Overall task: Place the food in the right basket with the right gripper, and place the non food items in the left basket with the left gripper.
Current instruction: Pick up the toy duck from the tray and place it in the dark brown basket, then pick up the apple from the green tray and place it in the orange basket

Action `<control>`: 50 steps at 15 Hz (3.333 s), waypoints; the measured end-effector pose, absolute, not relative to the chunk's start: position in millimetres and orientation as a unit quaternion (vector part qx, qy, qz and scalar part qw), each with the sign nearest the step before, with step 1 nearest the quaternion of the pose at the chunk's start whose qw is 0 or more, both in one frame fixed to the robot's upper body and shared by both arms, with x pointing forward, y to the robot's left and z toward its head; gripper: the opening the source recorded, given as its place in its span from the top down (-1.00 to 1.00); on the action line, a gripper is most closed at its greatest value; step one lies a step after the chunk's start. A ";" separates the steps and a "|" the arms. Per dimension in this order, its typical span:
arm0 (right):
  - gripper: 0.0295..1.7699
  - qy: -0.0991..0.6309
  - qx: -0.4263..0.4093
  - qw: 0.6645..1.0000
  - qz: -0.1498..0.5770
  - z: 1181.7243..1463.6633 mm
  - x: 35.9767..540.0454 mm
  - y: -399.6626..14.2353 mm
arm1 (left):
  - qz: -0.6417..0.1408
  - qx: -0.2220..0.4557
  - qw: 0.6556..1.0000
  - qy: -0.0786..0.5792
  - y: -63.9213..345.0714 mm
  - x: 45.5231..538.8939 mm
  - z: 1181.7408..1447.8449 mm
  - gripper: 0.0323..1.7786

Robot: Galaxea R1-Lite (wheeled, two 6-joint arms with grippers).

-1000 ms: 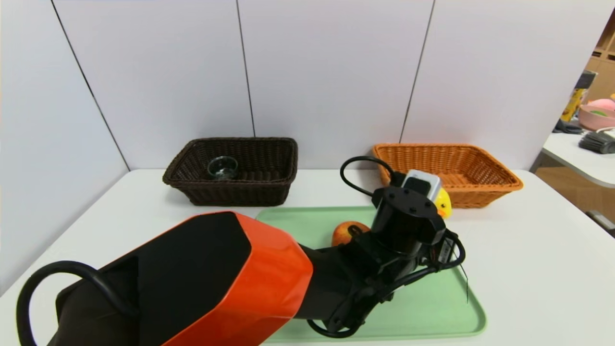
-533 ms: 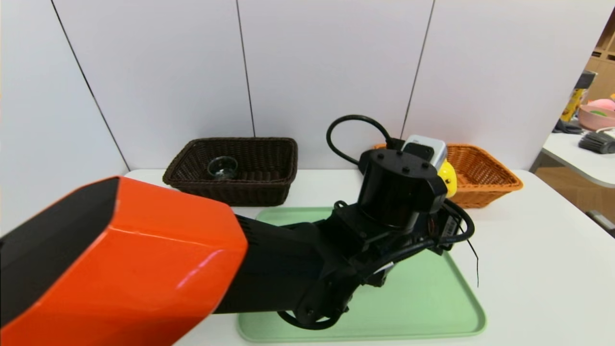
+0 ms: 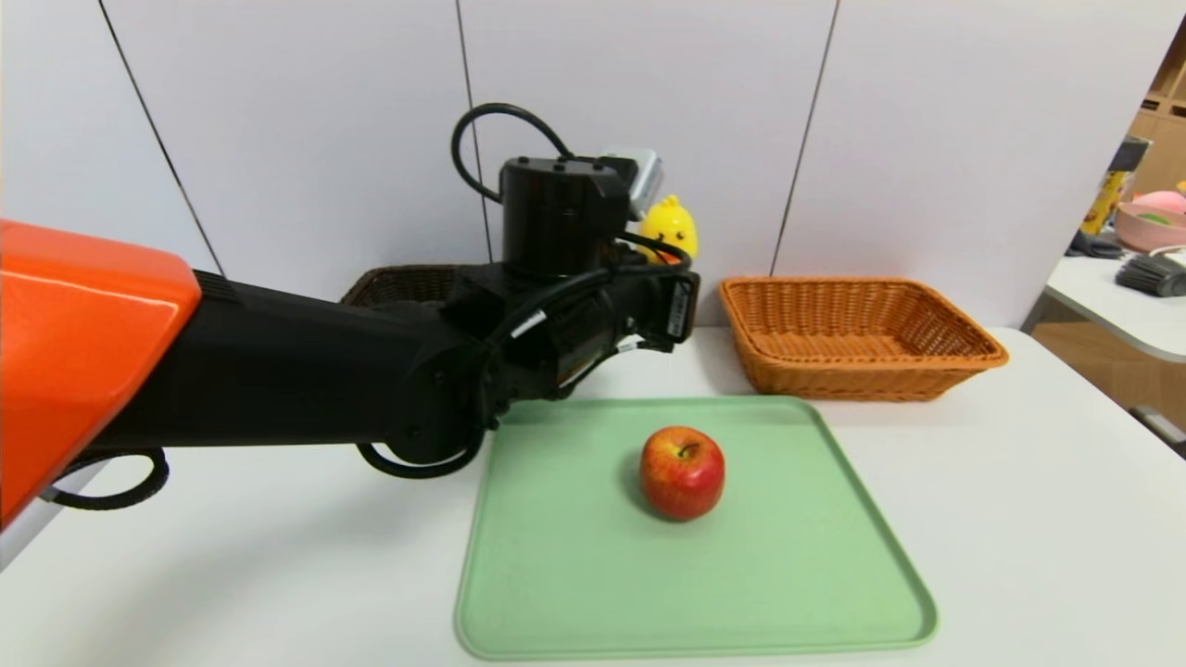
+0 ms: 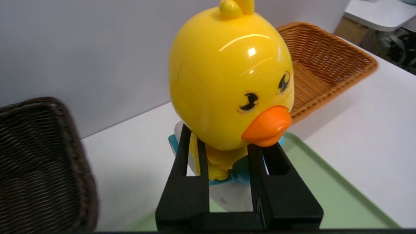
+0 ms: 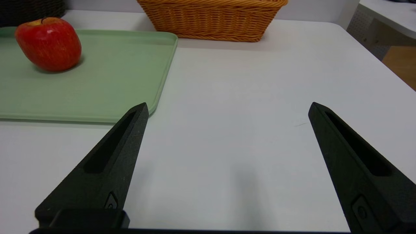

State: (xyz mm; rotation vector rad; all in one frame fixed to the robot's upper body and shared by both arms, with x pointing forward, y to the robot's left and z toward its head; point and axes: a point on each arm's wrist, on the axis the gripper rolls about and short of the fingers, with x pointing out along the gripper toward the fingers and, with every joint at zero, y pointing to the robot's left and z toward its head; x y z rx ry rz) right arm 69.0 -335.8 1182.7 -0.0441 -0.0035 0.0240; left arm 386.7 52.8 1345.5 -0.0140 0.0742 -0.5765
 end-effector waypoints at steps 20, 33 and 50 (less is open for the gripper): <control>-0.92 -0.002 -0.022 1.000 0.012 1182.8 69.0 -335.8 | -0.120 0.024 0.989 0.085 150.2 499.0 1276.7 0.62; -0.92 -0.002 -0.022 1.000 0.012 1182.7 69.0 -335.8 | -0.121 0.023 0.988 0.091 147.6 502.9 1265.7 -0.11; -0.92 -0.002 -0.022 1.000 0.012 1182.7 69.0 -335.8 | -0.135 0.036 0.989 0.038 210.4 353.7 1365.9 -0.82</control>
